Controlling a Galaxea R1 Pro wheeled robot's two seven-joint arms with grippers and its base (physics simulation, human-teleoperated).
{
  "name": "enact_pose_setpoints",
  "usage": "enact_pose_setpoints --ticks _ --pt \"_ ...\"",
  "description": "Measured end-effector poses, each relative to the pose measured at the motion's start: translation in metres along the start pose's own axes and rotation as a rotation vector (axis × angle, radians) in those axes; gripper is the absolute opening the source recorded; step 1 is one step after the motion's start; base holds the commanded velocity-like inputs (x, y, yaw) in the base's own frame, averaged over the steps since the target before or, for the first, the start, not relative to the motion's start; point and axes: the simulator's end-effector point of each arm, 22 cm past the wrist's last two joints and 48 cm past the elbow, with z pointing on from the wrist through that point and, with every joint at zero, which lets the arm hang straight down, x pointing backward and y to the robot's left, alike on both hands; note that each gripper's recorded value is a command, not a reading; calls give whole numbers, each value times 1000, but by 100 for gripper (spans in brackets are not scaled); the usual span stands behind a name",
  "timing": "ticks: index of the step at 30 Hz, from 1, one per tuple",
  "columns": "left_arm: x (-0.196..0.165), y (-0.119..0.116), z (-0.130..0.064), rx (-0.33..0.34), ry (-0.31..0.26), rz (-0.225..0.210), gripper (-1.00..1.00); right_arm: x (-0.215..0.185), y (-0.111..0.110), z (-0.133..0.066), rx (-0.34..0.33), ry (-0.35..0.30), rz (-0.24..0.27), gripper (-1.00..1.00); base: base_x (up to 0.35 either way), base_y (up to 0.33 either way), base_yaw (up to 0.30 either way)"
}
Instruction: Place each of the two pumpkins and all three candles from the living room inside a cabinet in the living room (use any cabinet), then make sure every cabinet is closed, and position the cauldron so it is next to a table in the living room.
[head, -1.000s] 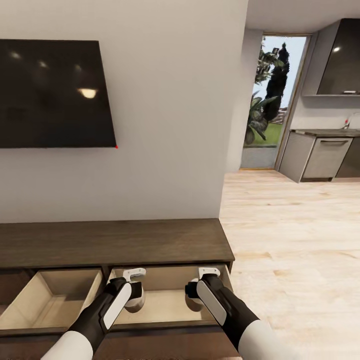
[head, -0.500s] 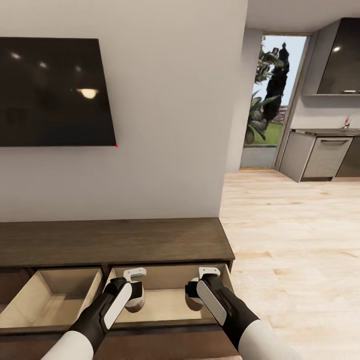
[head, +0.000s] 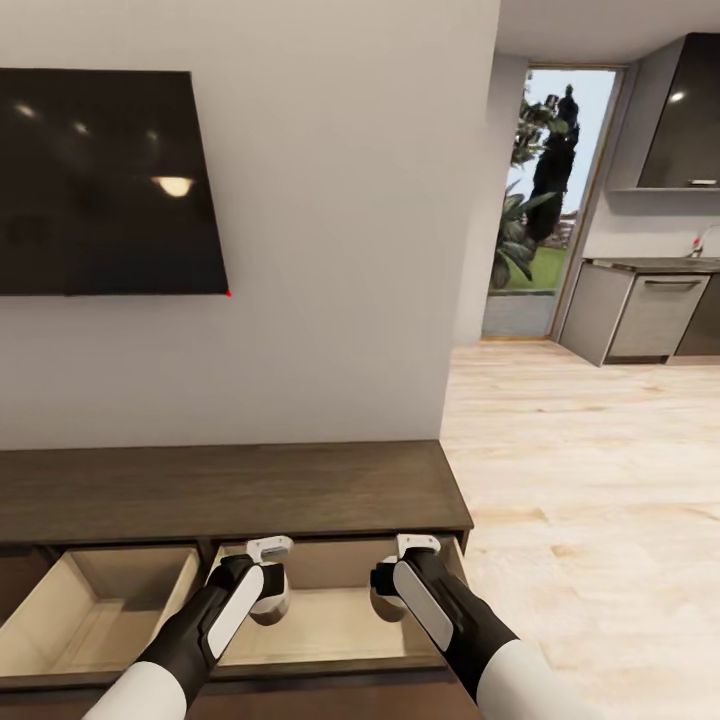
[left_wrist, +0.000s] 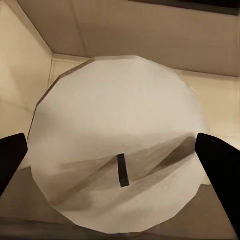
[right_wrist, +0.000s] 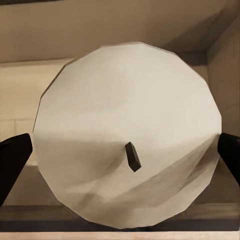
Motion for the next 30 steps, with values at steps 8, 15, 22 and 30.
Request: enact_pose_setpoints --ticks 8,15,22,30 --pt "0 1 0 -2 1 0 -100 0 0 0 0 0 0 -100 145 0 0" --pt "0 1 0 -1 0 1 -100 1 -1 1 3 3 0 -100 24 0 0" --pt "7 2 8 -1 1 0 -100 5 -5 12 10 -22 19 -100 1 0 0" --pt "20 0 22 1 3 2 -100 7 -6 25 11 -62 37 -100 0 0 0"
